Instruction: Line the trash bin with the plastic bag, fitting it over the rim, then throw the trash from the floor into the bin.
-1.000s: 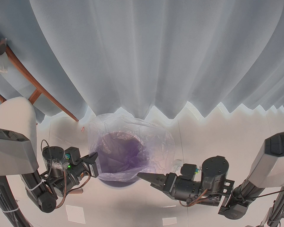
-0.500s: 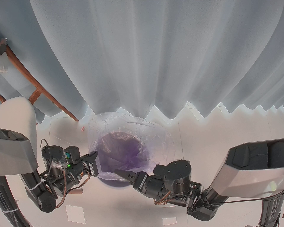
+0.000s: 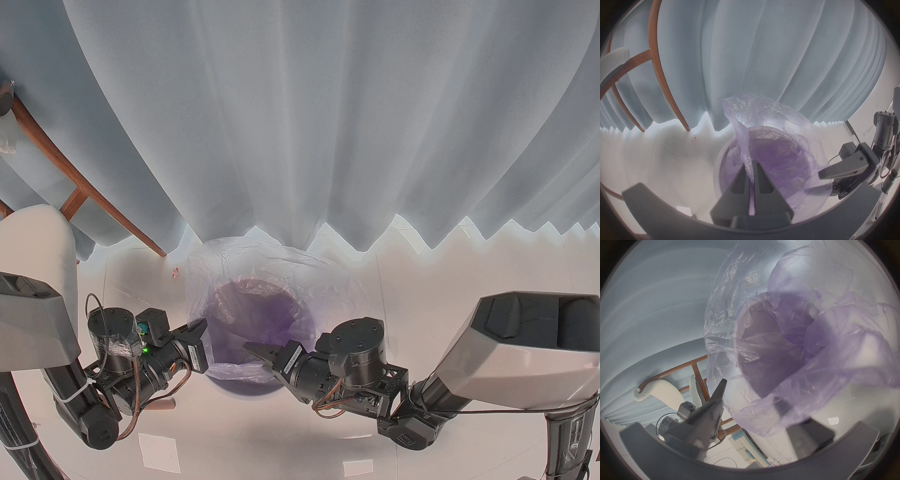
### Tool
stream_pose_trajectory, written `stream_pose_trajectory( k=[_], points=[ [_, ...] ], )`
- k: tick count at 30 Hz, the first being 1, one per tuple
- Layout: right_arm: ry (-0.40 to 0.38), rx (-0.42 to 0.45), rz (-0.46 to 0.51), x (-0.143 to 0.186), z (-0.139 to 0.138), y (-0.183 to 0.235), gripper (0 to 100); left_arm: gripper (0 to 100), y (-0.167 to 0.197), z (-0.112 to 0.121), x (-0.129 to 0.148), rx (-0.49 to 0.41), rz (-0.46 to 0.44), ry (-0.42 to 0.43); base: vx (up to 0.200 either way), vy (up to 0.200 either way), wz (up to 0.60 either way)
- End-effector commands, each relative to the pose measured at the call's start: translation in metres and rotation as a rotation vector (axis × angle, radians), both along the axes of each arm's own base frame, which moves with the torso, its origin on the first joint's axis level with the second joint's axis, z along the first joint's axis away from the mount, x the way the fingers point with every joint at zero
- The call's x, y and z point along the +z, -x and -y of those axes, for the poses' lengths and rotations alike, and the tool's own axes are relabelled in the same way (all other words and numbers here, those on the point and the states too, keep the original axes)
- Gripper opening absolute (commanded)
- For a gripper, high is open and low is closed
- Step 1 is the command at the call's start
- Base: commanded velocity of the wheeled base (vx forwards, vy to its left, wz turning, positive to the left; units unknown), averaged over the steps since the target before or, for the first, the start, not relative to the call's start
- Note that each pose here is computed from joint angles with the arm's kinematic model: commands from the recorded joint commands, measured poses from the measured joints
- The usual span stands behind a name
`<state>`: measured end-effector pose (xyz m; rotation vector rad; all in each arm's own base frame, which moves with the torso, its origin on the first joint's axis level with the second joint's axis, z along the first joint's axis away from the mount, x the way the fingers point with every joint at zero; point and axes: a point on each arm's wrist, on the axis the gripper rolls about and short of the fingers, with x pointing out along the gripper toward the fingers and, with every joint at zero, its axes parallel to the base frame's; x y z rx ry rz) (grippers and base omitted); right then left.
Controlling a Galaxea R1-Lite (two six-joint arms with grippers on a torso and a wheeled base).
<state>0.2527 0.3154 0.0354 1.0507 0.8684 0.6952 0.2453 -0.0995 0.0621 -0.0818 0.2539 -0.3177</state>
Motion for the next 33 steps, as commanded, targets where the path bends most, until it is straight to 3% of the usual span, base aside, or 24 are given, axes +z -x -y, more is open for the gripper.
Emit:
stream_pose_trajectory(
  k=[1,7,8,12,14,19,22,28,33],
  points=[
    [-0.003,-0.002,0.003,0.001,0.000,0.000,0,0,0.000,0.000,0.000,0.000,0.001,-0.001,0.000,0.000,0.00],
    [0.004,-0.003,-0.002,-0.001,0.001,0.000,0,0,0.001,0.000,-0.001,0.000,-0.007,-0.003,0.000,0.000,0.00],
    [0.005,-0.005,-0.003,-0.001,0.001,0.000,0,100,0.001,0.000,0.000,0.000,-0.001,0.000,0.000,0.000,0.00],
    [0.032,0.001,-0.004,-0.007,0.004,0.003,0,100,-0.005,0.000,0.011,0.005,0.055,0.025,0.000,0.000,0.00],
    [0.093,0.023,0.032,-0.016,0.009,0.007,0,100,-0.009,0.000,0.030,0.007,0.130,0.061,0.000,0.000,0.00],
    [0.185,0.065,0.092,-0.030,0.015,0.014,0,100,0.001,-0.009,0.055,-0.021,0.187,0.088,0.000,0.000,0.00],
    [0.180,0.067,0.116,-0.027,0.018,0.017,0,100,0.010,-0.014,0.065,-0.028,0.169,0.083,0.000,0.000,0.00],
    [0.190,0.082,0.187,-0.024,0.027,0.023,0,100,0.019,-0.029,0.065,-0.024,0.038,0.048,0.000,0.000,0.00],
    [0.260,0.126,0.264,-0.031,0.037,0.033,0,100,0.015,-0.040,0.065,-0.001,0.020,0.043,0.000,0.000,0.00]
  ],
)
